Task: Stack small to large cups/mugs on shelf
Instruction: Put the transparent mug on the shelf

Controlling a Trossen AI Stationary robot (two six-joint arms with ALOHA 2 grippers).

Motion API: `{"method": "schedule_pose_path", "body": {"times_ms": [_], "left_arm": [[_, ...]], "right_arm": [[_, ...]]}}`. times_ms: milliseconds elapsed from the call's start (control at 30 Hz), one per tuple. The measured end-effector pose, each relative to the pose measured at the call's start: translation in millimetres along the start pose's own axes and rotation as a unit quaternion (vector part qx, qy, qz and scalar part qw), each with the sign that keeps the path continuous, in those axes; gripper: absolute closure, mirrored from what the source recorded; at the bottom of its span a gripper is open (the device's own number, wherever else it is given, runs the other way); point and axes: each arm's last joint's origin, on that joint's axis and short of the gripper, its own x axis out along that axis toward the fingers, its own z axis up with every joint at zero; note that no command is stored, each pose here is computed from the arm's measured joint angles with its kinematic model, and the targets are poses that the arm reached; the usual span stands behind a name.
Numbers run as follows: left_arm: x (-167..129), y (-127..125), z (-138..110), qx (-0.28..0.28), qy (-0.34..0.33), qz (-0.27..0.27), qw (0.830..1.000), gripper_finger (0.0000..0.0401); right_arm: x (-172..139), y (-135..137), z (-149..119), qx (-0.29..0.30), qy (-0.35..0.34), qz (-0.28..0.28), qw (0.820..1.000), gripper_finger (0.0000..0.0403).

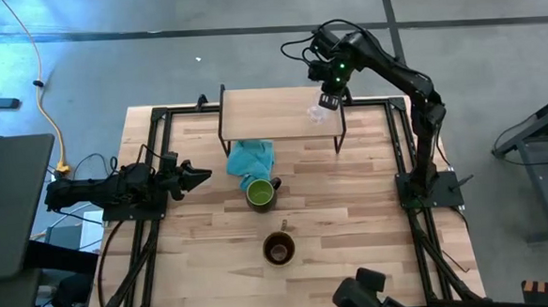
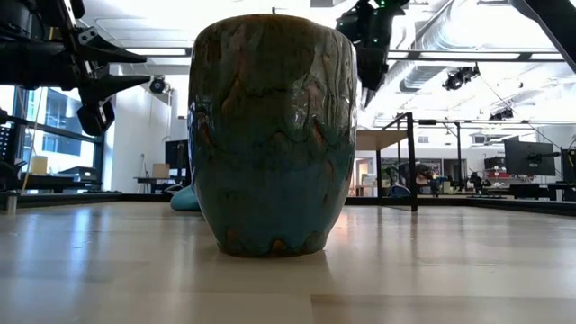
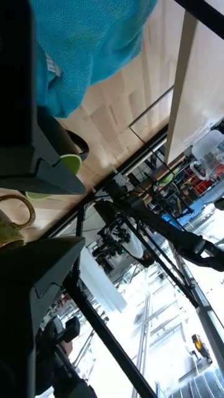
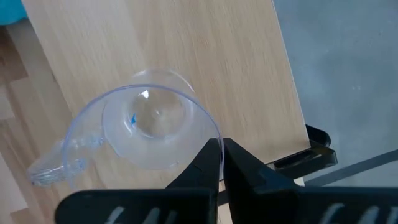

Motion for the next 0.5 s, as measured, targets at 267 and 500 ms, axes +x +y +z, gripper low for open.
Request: {"method": "schedule_pose_path", "body": {"times_ms": [267, 500], "left_arm": [[0.0, 0.0, 0.0, 0.000, 0.000, 0.000, 1.000, 0.0295], [0.0, 0.0, 0.0, 0.000, 0.000, 0.000, 1.000, 0.0295]], "right_arm": [[0.0, -1.1, -0.3, 0.000, 0.006, -0.016, 1.000, 0.0403], [0.0, -1.8, 1.0, 0.000, 0.000, -0.020, 1.000, 0.0403]]}}
